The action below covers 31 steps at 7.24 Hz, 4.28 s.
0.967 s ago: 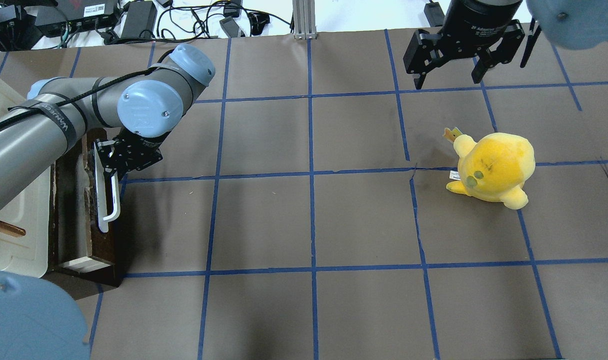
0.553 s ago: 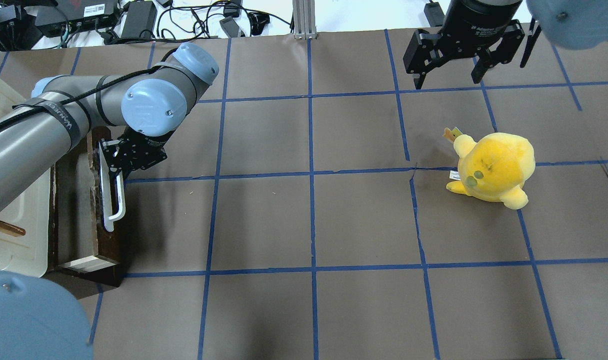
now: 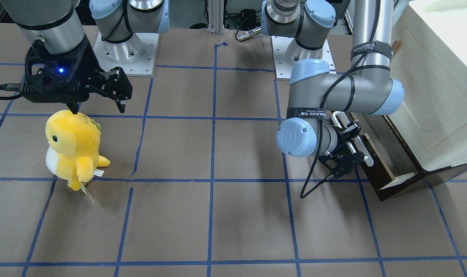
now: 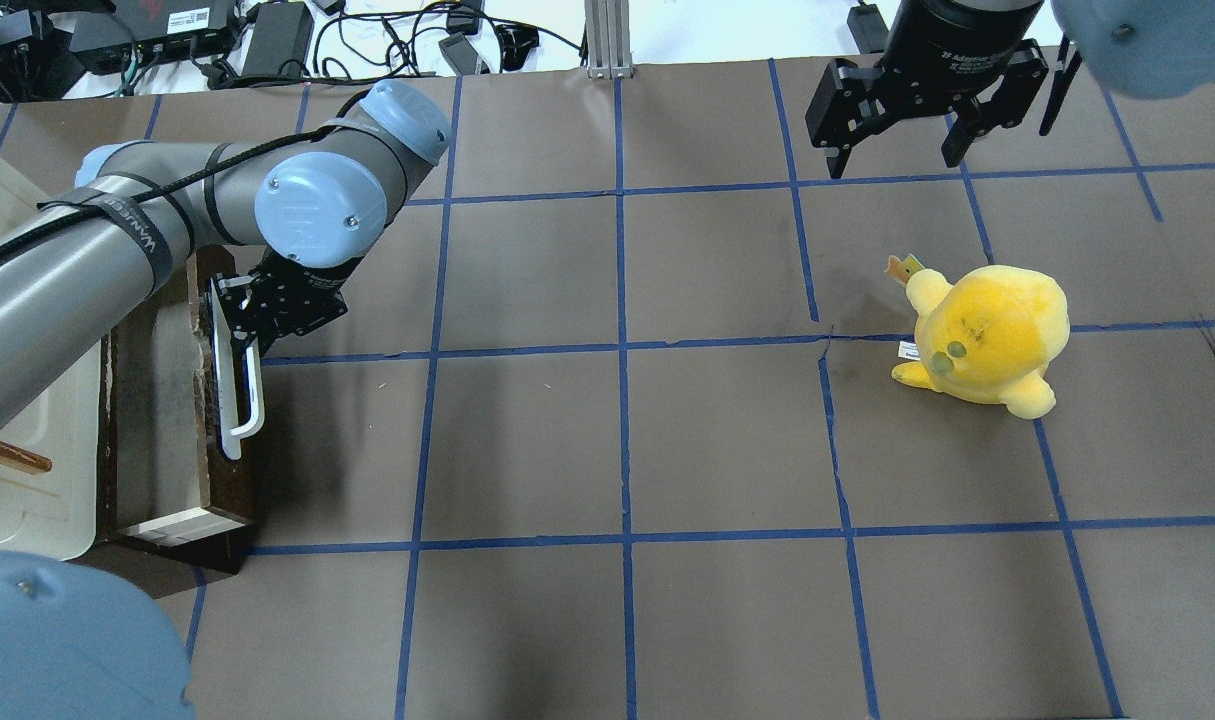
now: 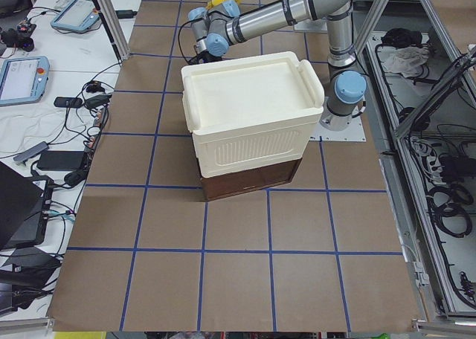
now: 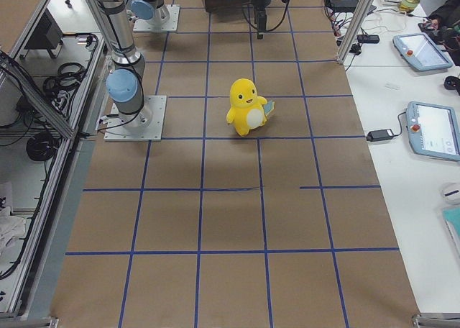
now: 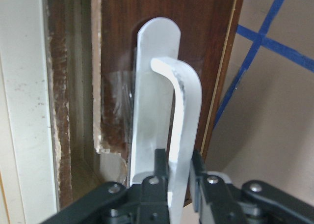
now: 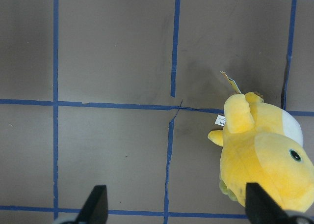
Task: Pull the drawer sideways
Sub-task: 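Keep pulling the drawer farther out with the left gripper, then open the left gripper and lift it away from the handle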
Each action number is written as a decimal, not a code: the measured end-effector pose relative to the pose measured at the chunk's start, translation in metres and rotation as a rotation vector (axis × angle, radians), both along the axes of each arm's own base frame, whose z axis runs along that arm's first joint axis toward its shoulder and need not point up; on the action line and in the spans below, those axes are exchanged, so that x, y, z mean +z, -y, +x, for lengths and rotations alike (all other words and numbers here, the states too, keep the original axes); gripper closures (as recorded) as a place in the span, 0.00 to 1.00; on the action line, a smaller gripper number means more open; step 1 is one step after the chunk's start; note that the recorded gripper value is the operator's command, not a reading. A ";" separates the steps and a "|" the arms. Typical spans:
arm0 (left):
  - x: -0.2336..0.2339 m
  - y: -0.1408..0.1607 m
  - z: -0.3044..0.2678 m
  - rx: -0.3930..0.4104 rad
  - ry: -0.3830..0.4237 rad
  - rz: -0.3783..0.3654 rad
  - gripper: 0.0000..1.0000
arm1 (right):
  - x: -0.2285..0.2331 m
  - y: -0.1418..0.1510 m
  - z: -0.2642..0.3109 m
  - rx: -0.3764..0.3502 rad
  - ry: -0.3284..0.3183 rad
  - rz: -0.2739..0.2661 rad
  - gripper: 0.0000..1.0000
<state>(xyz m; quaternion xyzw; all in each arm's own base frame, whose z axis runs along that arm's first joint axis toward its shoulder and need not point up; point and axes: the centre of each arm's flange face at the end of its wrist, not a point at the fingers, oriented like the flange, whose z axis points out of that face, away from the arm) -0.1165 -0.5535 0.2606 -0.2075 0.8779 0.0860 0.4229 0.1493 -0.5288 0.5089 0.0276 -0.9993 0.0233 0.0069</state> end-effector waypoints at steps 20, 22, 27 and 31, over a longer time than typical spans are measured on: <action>-0.008 0.015 -0.043 -0.005 -0.007 -0.036 0.78 | 0.000 0.000 0.000 0.000 0.000 0.000 0.00; -0.007 0.014 -0.048 -0.011 -0.007 -0.040 0.00 | 0.000 0.000 0.000 0.000 0.000 0.000 0.00; 0.065 0.023 -0.073 -0.068 -0.223 -0.080 0.00 | 0.000 0.000 0.000 0.000 -0.001 0.000 0.00; 0.201 0.018 -0.082 -0.240 -0.511 -0.211 0.00 | 0.000 0.000 0.000 0.000 -0.001 0.000 0.00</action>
